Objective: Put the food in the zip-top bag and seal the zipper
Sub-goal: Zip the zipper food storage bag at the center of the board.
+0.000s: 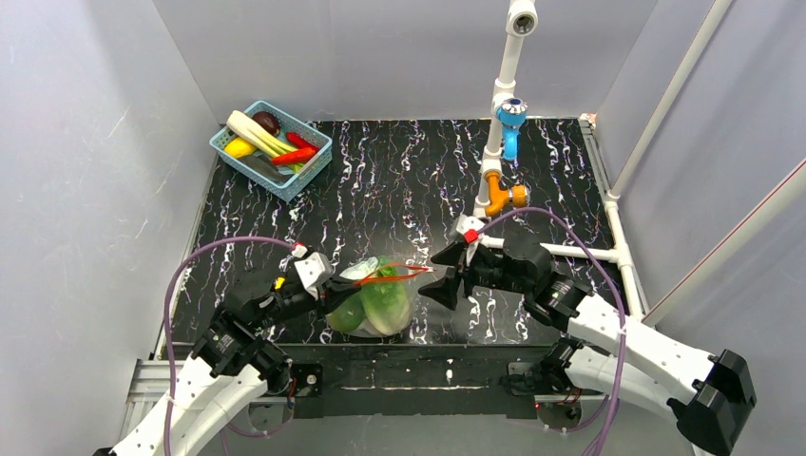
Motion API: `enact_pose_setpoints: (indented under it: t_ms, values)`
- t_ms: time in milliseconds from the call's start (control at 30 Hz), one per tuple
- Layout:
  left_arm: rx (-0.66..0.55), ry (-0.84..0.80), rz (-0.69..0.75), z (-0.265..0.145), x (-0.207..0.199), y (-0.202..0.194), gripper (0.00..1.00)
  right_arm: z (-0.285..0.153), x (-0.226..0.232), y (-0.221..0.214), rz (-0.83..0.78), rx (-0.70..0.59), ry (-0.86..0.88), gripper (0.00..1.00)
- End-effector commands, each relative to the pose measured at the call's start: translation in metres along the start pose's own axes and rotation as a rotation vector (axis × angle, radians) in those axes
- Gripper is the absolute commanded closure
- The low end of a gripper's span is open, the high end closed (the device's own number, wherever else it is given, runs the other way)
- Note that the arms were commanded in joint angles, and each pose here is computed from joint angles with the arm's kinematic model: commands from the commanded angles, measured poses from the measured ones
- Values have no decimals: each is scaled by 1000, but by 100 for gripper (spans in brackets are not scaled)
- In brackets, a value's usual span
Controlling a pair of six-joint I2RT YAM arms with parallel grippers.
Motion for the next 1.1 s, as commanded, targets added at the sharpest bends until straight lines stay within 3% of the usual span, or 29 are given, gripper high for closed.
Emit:
enact_pose_setpoints:
  t_ms: [0,167,400,567,867,1067]
  values:
    - [-73,48,-38,-2,3,10,100,-3,19,31,-12,-167,168,20]
    - [-106,57,-50,-5,2,14,100,3,15,32,15,-142,238,36]
    - [-92,44,-44,-6,1,16,100,11,13,38,-22,-72,265,47]
    - [-95,37,-42,-5,0,17,100,15,8,38,-26,-60,244,42]
    - [-95,34,-41,-5,1,22,100,21,-2,30,-57,43,219,45]
    - [-63,58,-53,-9,4,21,100,25,1,28,-58,66,241,56]
Point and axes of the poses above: each gripper's point midway between its finger pads, its own z axis out along the fingers, its own x axis along the line the jaws close on, y = z × x, the point moved 3 cm from there along -z, back along the fingers, and after that the axes turned 10 degrees about z, right-handed, at the moved point
